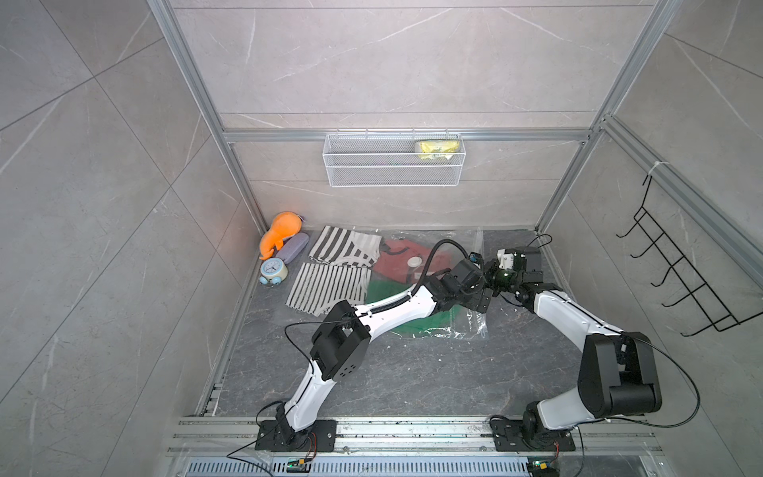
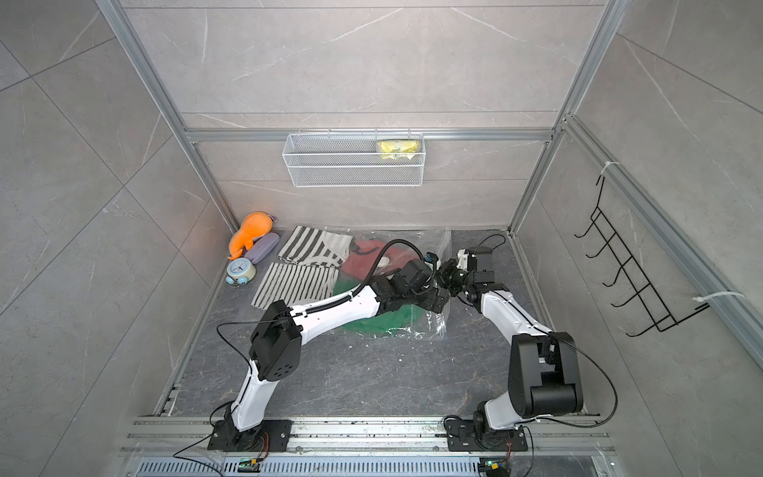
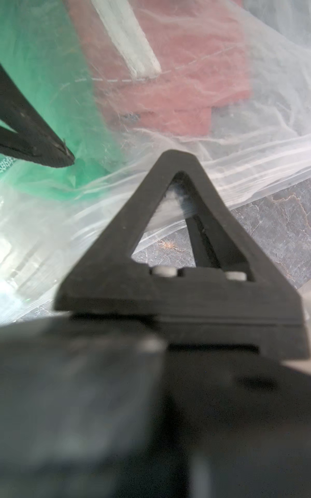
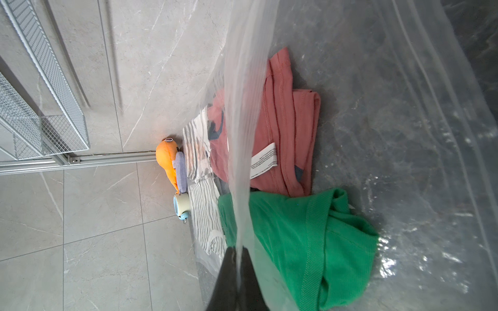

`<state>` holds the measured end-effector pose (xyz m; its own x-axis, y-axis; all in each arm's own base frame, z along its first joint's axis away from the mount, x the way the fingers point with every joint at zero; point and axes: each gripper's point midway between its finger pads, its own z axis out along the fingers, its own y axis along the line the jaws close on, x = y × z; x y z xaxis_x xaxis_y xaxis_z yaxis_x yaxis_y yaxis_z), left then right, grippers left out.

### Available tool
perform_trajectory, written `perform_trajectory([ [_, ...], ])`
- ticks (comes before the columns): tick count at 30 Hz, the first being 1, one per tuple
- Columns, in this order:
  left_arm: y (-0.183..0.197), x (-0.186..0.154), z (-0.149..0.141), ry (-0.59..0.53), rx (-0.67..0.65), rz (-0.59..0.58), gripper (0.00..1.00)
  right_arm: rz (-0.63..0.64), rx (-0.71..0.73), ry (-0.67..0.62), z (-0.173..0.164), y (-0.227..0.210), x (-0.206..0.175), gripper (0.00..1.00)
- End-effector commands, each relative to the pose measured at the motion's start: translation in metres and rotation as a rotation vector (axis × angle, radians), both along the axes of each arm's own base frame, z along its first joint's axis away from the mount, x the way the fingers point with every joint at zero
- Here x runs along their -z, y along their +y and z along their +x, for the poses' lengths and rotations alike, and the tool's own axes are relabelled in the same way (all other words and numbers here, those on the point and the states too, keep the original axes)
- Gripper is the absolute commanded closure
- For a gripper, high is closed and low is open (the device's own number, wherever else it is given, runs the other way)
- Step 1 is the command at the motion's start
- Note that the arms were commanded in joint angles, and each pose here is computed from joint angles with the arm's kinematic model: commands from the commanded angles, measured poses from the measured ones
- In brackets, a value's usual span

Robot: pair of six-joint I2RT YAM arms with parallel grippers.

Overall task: Take the tank top out of the vacuum bag
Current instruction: Open the vacuum bag at the center of the board.

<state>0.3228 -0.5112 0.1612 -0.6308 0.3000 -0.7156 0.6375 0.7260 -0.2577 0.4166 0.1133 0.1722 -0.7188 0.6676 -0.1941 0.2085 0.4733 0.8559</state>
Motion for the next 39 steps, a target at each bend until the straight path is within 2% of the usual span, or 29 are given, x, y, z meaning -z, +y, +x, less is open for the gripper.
perform_trajectory([
  [1, 0.000, 0.004, 0.010, -0.026, -0.045, 0.025, 0.13, 0.031, -0.008, -0.081, 0.000, 0.005, -0.025, 1.00],
  [4, 0.004, 0.007, 0.014, -0.042, -0.067, 0.042, 0.28, 0.030, -0.005, -0.086, -0.003, 0.004, -0.026, 1.00],
  [6, 0.006, 0.009, 0.016, -0.053, -0.075, 0.059, 0.44, 0.028, -0.003, -0.091, -0.004, 0.004, -0.026, 1.00],
  [7, 0.008, 0.009, 0.018, -0.057, -0.084, 0.066, 0.48, 0.026, -0.004, -0.091, -0.004, 0.004, -0.026, 1.00],
  [9, 0.009, 0.008, 0.018, -0.062, -0.087, 0.070, 0.64, 0.021, -0.002, -0.087, -0.005, 0.002, -0.024, 1.00],
  [14, 0.010, 0.004, 0.017, -0.061, -0.084, 0.060, 0.82, -0.012, -0.016, -0.099, -0.005, 0.001, -0.024, 0.98],
  [16, 0.008, 0.001, 0.015, -0.062, -0.076, 0.043, 0.87, -0.036, -0.018, -0.108, -0.005, -0.002, -0.026, 0.82],
  [18, 0.009, 0.000, 0.015, -0.066, -0.074, 0.037, 0.95, -0.076, -0.016, -0.122, -0.006, -0.008, -0.029, 0.60],
  [19, 0.009, -0.001, 0.014, -0.068, -0.068, 0.034, 0.97, -0.104, -0.004, -0.125, -0.007, -0.013, -0.031, 0.53],
  [21, 0.009, -0.001, 0.011, -0.072, -0.058, 0.033, 0.98, -0.134, 0.022, -0.128, -0.010, -0.024, -0.033, 0.46],
  [26, 0.013, -0.002, 0.010, -0.083, -0.060, 0.024, 1.00, -0.157, 0.070, -0.119, -0.010, -0.045, -0.022, 0.39],
  [29, 0.015, -0.009, 0.010, -0.100, -0.061, 0.005, 1.00, -0.113, 0.049, -0.056, -0.005, -0.044, 0.008, 0.39],
  [33, 0.020, -0.021, 0.010, -0.127, -0.074, -0.007, 1.00, -0.053, 0.040, -0.032, 0.004, -0.038, 0.040, 0.40],
  [39, 0.020, -0.039, 0.006, -0.181, -0.056, -0.039, 1.00, -0.053, 0.017, -0.020, 0.016, -0.036, 0.065, 0.40],
])
